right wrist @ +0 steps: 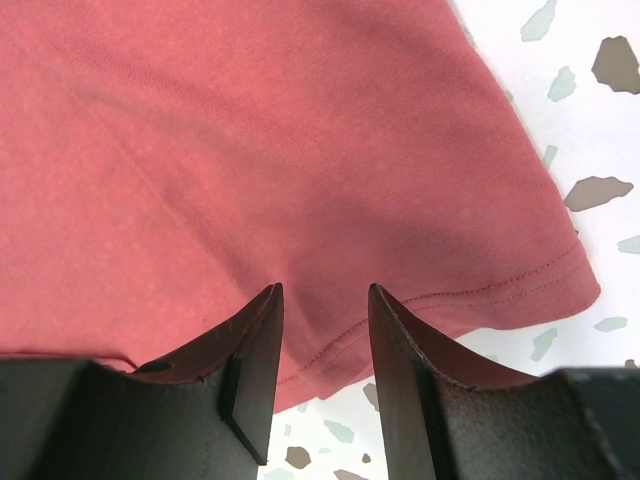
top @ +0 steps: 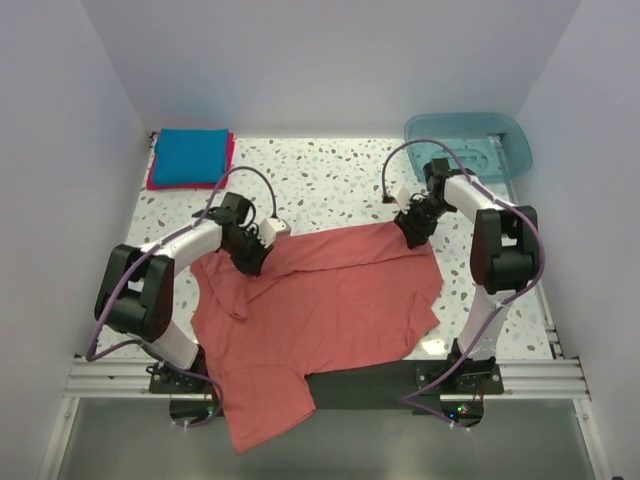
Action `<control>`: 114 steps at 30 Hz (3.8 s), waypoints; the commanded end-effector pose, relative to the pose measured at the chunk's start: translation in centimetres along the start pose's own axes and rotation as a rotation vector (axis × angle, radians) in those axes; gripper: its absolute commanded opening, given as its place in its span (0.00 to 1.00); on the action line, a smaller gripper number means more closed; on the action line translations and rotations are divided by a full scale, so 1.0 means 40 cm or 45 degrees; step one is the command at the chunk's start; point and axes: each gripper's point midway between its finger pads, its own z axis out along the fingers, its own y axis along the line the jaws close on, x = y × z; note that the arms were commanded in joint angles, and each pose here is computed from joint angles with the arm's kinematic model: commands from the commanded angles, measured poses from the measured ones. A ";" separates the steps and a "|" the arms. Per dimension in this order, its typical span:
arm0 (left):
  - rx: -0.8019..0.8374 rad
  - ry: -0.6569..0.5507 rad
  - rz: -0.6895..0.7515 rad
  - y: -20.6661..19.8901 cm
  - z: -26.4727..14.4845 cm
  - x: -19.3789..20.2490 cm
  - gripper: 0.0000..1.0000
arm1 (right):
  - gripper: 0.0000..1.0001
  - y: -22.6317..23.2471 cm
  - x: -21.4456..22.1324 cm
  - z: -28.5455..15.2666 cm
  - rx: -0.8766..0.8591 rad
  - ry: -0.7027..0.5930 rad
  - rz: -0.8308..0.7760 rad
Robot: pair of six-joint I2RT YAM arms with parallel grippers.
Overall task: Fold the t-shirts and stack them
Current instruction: Fold the tshirt
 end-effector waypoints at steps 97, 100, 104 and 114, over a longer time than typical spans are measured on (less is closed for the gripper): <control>-0.051 -0.132 -0.011 0.107 -0.227 0.006 0.54 | 0.00 0.206 0.136 0.051 0.080 0.220 0.558; -0.042 -0.115 0.008 0.100 -0.233 0.016 0.51 | 0.00 0.222 0.159 -0.013 0.138 0.246 0.514; -0.010 -0.072 0.095 0.080 -0.233 0.050 0.49 | 0.00 0.251 0.181 -0.102 0.205 0.278 0.450; 0.139 -0.006 0.327 -0.001 -0.226 0.125 0.50 | 0.67 0.274 0.182 -0.186 0.201 0.276 0.208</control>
